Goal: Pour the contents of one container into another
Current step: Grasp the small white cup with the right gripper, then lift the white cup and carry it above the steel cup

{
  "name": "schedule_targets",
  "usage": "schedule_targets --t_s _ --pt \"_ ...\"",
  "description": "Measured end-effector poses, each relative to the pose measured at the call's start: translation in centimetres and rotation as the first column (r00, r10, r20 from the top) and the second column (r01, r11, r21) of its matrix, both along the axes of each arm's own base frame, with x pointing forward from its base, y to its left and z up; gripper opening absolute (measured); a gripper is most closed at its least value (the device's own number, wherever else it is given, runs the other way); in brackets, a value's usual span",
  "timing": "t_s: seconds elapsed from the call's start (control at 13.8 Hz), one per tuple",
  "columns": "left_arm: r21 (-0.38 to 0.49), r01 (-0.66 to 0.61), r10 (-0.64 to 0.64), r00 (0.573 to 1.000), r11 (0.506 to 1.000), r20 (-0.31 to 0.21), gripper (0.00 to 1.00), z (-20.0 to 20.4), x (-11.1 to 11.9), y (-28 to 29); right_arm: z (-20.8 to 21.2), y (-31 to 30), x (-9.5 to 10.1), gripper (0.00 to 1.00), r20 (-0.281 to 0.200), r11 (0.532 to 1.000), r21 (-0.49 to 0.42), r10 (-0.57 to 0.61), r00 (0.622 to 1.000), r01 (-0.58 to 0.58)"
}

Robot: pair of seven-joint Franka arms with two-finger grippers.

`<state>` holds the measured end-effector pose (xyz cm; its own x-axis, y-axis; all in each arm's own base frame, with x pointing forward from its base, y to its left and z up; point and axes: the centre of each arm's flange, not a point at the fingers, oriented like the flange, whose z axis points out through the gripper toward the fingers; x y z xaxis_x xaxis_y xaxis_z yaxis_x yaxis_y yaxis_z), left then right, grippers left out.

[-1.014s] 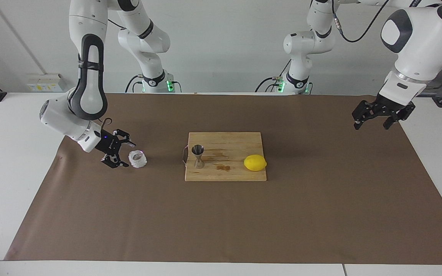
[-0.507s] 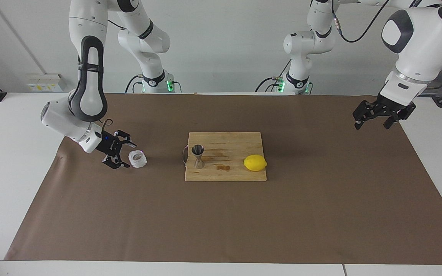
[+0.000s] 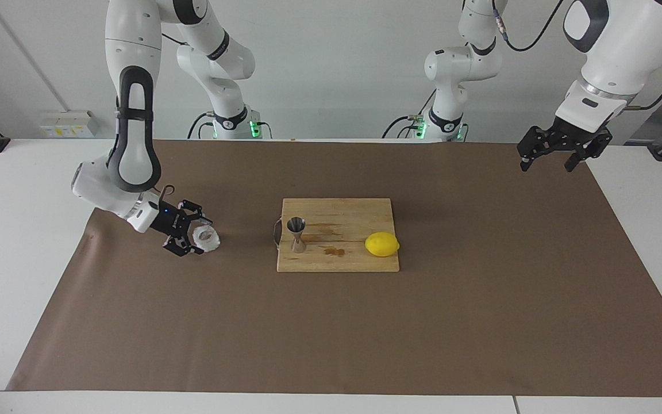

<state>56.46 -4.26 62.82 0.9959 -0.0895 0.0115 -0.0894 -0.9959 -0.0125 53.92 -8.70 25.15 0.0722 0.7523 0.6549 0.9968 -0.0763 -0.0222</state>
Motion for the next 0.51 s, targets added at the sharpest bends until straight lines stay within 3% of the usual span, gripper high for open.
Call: schedule_targets --t_s 0.22,0.29,0.43,0.51 --pt "0.000 0.000 0.000 1.000 1.000 -0.001 1.00 -0.02 -0.01 0.00 -0.11 0.08 -0.09 0.94 -0.003 1.000 0.001 0.001 1.000 -0.001" --pt "0.000 -0.001 0.001 1.000 1.000 -0.001 1.00 -0.02 -0.01 0.03 -0.10 0.08 -0.09 0.87 -0.002 1.000 0.002 0.000 1.000 0.000" --pt "0.000 -0.007 0.007 1.000 1.000 0.000 1.00 0.01 -0.01 0.37 -0.05 0.23 0.00 0.58 0.001 1.000 0.017 -0.015 1.000 0.015" --pt "0.000 -0.011 0.011 1.000 1.000 0.000 1.00 0.01 0.01 0.61 -0.03 0.39 0.05 0.49 0.002 1.000 0.021 -0.017 1.000 0.017"
